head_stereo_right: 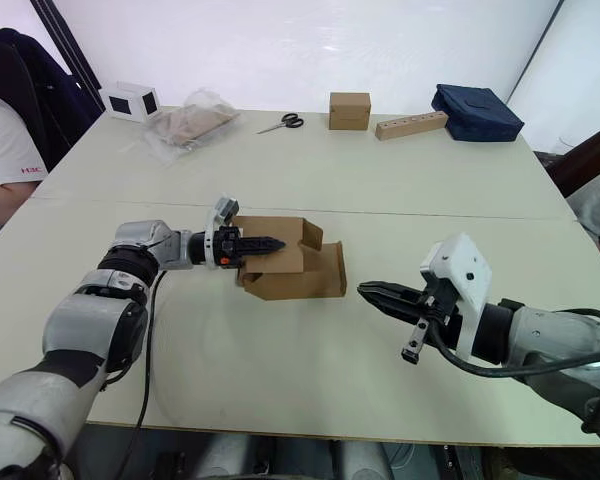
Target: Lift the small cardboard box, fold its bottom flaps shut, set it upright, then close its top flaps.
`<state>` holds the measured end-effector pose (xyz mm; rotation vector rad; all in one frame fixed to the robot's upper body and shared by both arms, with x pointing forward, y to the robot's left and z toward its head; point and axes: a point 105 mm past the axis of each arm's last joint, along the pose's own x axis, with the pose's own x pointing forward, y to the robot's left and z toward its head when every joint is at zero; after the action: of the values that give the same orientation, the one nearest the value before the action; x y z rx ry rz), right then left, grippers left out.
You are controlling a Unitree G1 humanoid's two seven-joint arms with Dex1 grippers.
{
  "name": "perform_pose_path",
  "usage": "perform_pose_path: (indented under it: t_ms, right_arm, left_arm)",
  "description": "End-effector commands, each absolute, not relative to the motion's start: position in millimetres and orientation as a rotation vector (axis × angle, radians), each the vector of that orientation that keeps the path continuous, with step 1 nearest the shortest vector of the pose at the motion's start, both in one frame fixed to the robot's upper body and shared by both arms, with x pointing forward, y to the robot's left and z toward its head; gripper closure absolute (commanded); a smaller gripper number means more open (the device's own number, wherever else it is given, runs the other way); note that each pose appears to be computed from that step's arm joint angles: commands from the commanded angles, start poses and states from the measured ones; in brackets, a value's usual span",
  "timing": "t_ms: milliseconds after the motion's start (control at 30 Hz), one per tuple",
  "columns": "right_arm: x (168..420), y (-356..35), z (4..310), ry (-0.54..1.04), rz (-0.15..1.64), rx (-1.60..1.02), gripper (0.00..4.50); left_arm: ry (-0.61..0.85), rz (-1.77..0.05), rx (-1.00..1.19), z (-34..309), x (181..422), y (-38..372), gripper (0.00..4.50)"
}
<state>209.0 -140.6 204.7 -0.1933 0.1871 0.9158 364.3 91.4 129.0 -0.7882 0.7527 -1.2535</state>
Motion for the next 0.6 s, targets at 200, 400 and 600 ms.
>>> perform_pose_path:
  t_ms: [200,400,600]
  right_arm:
    - [273.5,-125.7,229.8,-0.106,0.728,-0.114,4.50]
    - [312.0,-112.5,227.9,-0.185,0.651,-0.124,4.50]
    - [319.9,-95.1,221.1,-0.192,0.716,-0.087,4.50]
  left_arm:
    - [0.418,-1.485,-0.580,184.9,346.3,88.9,4.49]
    - [0.360,-1.503,-0.573,192.6,333.0,83.9,4.49]
    - [0.346,-1.503,-0.564,198.2,327.2,84.4,4.49]
